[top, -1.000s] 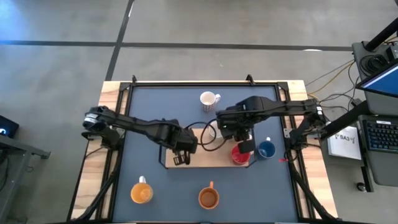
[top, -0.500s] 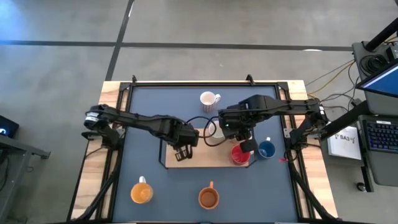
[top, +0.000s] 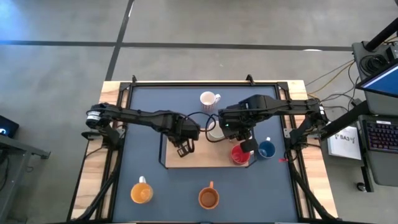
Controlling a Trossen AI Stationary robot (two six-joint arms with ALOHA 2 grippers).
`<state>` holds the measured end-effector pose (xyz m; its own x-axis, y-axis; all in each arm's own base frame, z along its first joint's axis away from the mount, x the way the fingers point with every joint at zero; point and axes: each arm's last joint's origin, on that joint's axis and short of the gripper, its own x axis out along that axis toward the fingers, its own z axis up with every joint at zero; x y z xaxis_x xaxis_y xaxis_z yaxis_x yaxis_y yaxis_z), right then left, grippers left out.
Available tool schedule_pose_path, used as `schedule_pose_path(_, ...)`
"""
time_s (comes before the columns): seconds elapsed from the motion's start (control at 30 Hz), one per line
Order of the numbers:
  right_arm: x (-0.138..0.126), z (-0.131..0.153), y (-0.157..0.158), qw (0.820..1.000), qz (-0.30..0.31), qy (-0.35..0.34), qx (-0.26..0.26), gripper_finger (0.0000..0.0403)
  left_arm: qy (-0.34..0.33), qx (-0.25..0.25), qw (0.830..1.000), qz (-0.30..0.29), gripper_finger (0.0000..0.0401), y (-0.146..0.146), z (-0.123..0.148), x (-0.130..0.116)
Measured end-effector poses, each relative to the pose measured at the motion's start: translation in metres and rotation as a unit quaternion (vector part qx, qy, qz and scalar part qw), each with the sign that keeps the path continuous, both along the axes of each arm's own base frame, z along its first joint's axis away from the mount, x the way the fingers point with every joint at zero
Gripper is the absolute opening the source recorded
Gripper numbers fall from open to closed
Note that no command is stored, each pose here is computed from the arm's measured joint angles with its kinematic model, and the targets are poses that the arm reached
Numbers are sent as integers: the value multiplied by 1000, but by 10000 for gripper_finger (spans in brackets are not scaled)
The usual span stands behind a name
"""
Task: Place coffee mugs
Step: Put the red gray patterned mug on the shelf, then put the red blue patterned mug on the shelf
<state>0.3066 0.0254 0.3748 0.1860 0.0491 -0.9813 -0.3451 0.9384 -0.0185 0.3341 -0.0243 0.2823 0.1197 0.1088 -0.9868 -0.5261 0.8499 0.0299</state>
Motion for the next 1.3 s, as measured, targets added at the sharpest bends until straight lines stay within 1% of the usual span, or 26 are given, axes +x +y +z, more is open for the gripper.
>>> schedule_pose_path(0.2, 0, 0, 0, 1000, -3, 1, 0, 73, 12, 1, 1000, 3, 14, 1, -6, 3)
schedule_pose_path(0.4, 0, 0, 0, 1000, -4, 1, 1, 73, 29, 6, 999, -26, 15, 0, -16, 9)
schedule_pose_path(0.5, 0, 0, 0, 1000, -4, 1, 1, 73, 31, 11, 999, -33, 24, 0, -17, 10)
schedule_pose_path(0.6, 0, 0, 0, 1000, -5, 1, 0, 73, 31, 13, 999, -34, 44, 1, -18, 10)
schedule_pose_path(0.8, 0, 1, 0, 1000, -4, -2, 1, 73, 26, 13, 999, -41, 86, 1, 1, 10)
schedule_pose_path(0.97, 0, 1, 0, 1000, -5, -2, -2, 73, 0, 17, 999, -46, 103, -1, 19, 12)
schedule_pose_path(1.2, 1, 1, -4, 999, -19, -11, -28, 73, -53, 89, 991, -82, 105, -22, 47, 7)
schedule_pose_path(1.3, 6, 2, -10, 998, -33, -33, -30, 73, -79, 115, 986, -95, 105, -36, 57, 4)
